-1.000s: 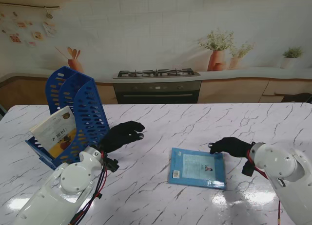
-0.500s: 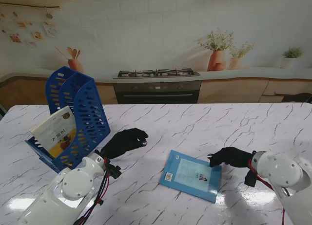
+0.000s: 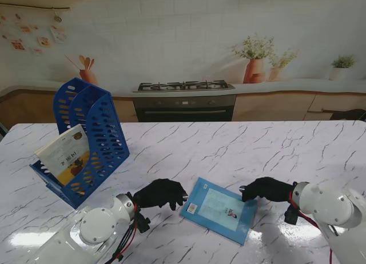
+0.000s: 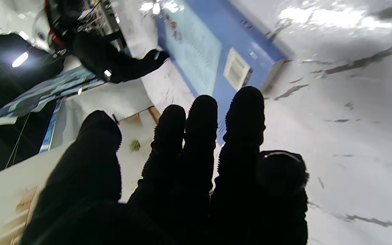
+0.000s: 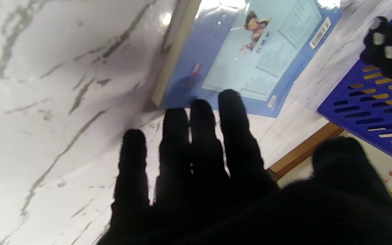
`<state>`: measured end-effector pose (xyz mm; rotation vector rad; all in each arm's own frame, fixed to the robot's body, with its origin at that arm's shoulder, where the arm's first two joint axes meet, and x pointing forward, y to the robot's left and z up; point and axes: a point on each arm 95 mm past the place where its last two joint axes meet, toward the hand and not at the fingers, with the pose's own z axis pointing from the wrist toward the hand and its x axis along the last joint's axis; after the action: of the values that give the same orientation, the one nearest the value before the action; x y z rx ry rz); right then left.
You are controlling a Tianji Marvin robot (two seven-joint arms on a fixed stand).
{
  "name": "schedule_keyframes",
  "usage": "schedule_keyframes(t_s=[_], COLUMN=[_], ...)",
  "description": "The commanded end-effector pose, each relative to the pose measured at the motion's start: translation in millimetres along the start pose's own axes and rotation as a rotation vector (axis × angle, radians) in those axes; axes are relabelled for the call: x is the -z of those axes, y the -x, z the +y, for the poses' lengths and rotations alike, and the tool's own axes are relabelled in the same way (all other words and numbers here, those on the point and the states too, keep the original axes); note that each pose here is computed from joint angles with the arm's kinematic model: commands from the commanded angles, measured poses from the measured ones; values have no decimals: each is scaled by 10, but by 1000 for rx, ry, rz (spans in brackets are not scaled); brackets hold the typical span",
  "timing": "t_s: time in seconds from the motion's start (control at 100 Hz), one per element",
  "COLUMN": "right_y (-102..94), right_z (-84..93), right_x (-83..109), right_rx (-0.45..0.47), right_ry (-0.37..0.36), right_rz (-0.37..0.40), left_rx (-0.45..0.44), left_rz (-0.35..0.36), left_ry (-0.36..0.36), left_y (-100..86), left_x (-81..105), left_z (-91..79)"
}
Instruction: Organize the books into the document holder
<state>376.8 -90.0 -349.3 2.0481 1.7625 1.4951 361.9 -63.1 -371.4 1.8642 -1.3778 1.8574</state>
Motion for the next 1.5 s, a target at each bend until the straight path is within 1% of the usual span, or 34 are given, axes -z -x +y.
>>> schedule_keyframes(t_s=[0.0, 0.14, 0.24, 0.38, 0.46, 0.59, 0.77, 0.92, 1.08, 1.2, 1.27, 1.35, 1.45, 1.49], right_y=[-11, -19, -28, -26, -19, -15, -49, -74, -75, -54, -40, -26, -16, -15], right_z=[-79, -83, -80, -88, -110, -160, -222, -238, -203, -173, -163, -157, -154, -153], right_x=[-26, -45, -56, -65, -73, -94, -126, -153, -152, -138, -134, -133, -133, -133], right_rx=[-8, -20, -17, -22, -28, -33, -30, -26, -25, -25, -26, -27, -32, -34], right_ry=[-10, -7, -5, 1, -9, -31, -57, -65, -41, -21, -17, -13, -5, -3], right_rz=[10, 17, 23, 23, 23, 31, 61, 72, 63, 47, 40, 33, 29, 28], left_rx=[-36, -75, -109, -101, -102, -98, -86, -75, -99, -116, -120, -118, -104, -93], left_rz=[6, -24, -36, -60, -71, -78, -71, -58, -62, -68, -79, -100, -129, -132], left_ry=[31, 135, 166, 225, 265, 296, 275, 218, 171, 157, 185, 245, 336, 362], left_y=[11, -18, -24, -35, -42, -33, -5, -31, -128, -210, -242, -253, -222, -211], left_x=[-38, -101, -126, -138, -157, -222, -318, -358, -252, -123, -50, 3, 15, 1], left_z=[2, 11, 13, 36, 42, 58, 58, 40, 14, 12, 28, 58, 102, 120])
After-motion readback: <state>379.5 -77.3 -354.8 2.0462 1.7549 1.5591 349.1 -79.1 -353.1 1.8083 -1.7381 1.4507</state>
